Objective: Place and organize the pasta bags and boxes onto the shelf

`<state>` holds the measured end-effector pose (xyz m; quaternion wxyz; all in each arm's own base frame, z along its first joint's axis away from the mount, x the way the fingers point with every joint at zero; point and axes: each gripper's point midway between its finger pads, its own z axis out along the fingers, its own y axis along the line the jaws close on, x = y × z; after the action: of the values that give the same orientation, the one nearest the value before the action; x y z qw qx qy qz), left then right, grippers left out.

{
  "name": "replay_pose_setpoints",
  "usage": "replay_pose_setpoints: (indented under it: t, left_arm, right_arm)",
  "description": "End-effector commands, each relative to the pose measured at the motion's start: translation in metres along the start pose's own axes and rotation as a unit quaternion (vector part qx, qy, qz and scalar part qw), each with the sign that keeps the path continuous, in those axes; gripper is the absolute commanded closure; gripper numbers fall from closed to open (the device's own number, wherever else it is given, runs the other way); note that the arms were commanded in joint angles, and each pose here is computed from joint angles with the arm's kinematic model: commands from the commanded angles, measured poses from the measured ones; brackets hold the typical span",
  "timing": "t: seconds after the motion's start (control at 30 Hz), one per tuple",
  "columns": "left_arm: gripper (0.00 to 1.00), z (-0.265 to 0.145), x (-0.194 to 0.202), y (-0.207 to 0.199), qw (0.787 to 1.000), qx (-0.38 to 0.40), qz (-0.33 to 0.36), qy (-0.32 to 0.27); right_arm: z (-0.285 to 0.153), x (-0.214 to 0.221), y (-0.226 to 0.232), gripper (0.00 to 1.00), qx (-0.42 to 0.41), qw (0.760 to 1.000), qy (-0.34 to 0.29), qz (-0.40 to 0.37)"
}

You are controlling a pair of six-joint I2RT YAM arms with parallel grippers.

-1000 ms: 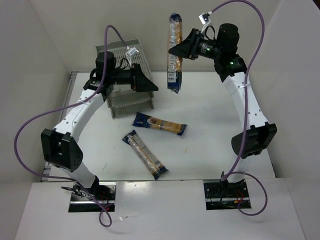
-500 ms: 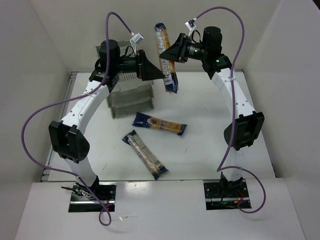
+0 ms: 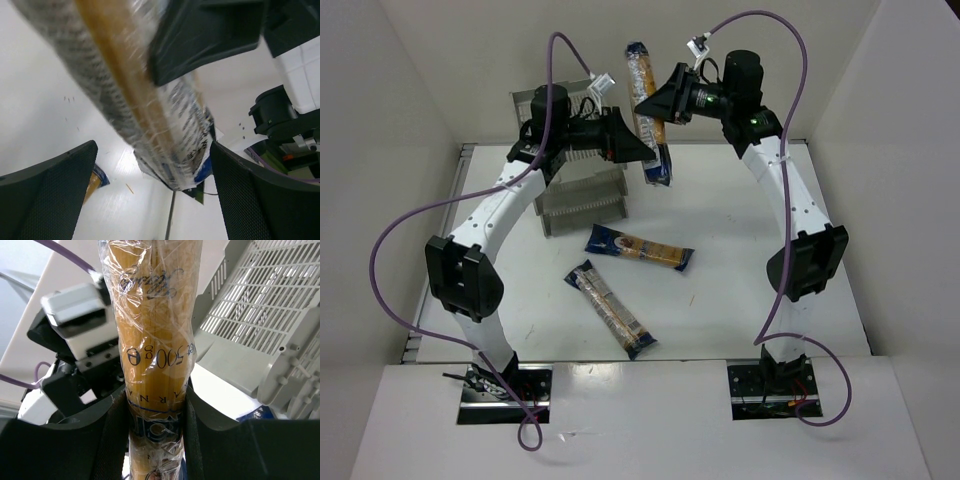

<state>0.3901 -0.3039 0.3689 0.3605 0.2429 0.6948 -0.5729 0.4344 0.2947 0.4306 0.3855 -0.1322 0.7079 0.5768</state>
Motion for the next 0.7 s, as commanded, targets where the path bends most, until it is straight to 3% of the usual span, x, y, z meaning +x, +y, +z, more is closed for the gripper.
replay_pose_setpoints:
  t: [0.0, 0.33, 0.47, 0.63, 0.67]
  left_arm:
    - [0.00, 0.000, -0.033, -0.034, 0.997, 0.053, 0.034, -0.036]
    - [0.00, 0.014, -0.009, -0.031, 0.998, 0.055, 0.000, -0.013]
    - [0.18, 0.016, -0.009, -0.028, 0.998, 0.055, -0.005, -0.013]
    - [0.68, 0.016, -0.008, -0.028, 0.998, 0.056, -0.015, -0.013]
    - [0.72, 0.016, -0.007, -0.027, 0.998, 0.055, -0.019, -0.011]
  right_arm:
    - [-0.023, -0.026, 0.078, 1.00, -0.072, 0.994, -0.043, -0.068]
    - [-0.003, -0.024, 0.091, 1.00, -0.094, 0.993, -0.042, -0.059]
    - [-0.001, -0.021, 0.094, 1.00, -0.098, 0.993, -0.038, -0.053]
    - [0.001, -0.016, 0.086, 1.00, -0.090, 0.995, -0.031, -0.041]
    - [0.002, -0.016, 0.079, 1.00, -0.073, 0.996, -0.034, -0.028]
